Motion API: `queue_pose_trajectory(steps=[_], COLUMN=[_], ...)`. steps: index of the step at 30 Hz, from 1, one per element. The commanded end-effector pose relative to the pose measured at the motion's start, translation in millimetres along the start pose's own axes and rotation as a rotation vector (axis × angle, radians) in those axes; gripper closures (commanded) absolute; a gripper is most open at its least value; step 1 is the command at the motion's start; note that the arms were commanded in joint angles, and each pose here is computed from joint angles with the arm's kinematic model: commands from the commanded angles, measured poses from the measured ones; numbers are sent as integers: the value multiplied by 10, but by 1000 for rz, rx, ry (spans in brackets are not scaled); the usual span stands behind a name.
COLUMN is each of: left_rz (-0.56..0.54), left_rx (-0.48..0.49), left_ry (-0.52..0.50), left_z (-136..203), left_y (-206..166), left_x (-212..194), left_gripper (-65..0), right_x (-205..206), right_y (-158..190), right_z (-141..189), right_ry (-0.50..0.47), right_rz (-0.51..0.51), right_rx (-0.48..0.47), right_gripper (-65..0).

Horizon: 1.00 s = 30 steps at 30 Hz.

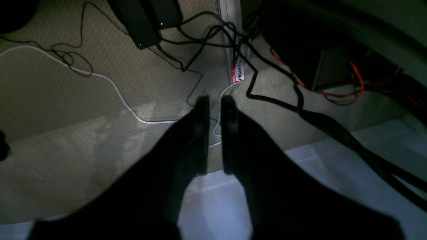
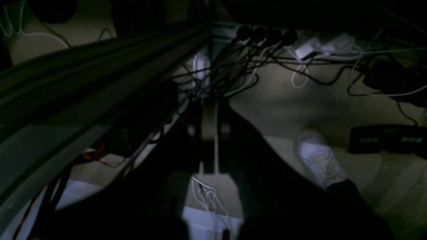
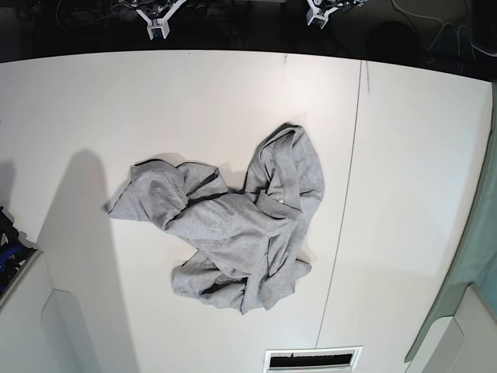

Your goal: Layout the t-shirt on the table in an organized manner, then fold the t-shirt properly

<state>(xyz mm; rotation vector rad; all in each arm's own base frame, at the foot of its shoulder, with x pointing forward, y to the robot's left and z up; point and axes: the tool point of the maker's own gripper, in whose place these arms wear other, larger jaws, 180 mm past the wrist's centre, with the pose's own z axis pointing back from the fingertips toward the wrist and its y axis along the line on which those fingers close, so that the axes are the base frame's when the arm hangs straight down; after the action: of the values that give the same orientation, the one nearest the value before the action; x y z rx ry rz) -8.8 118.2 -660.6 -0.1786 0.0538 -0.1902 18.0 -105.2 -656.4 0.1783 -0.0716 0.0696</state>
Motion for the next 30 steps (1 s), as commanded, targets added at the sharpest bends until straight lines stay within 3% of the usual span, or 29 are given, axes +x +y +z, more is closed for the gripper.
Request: queue_pose_trajectory(steps=[1,12,25,30], left_rz=[0,5,15,60], left_rx=[-7,-12,-23,-21], left_ry=[-5,13,-61,-103], left_z=[0,-7,32,112], left_y=[-13,-43,-132,-115], left_x=[-6,-153,-483,-579], left_gripper=[-63,-63,-63,-64], right_x=[0,-158,-530,-655], right_y=[-24,-104,-360,-287], right_z=[9,34,202,286], right_ry=[-8,13,22,-4], right_rz=[-1,-2,-2,-58], right_rx=[2,-11,-16,26], right_gripper=[-4,-4,-4,-4])
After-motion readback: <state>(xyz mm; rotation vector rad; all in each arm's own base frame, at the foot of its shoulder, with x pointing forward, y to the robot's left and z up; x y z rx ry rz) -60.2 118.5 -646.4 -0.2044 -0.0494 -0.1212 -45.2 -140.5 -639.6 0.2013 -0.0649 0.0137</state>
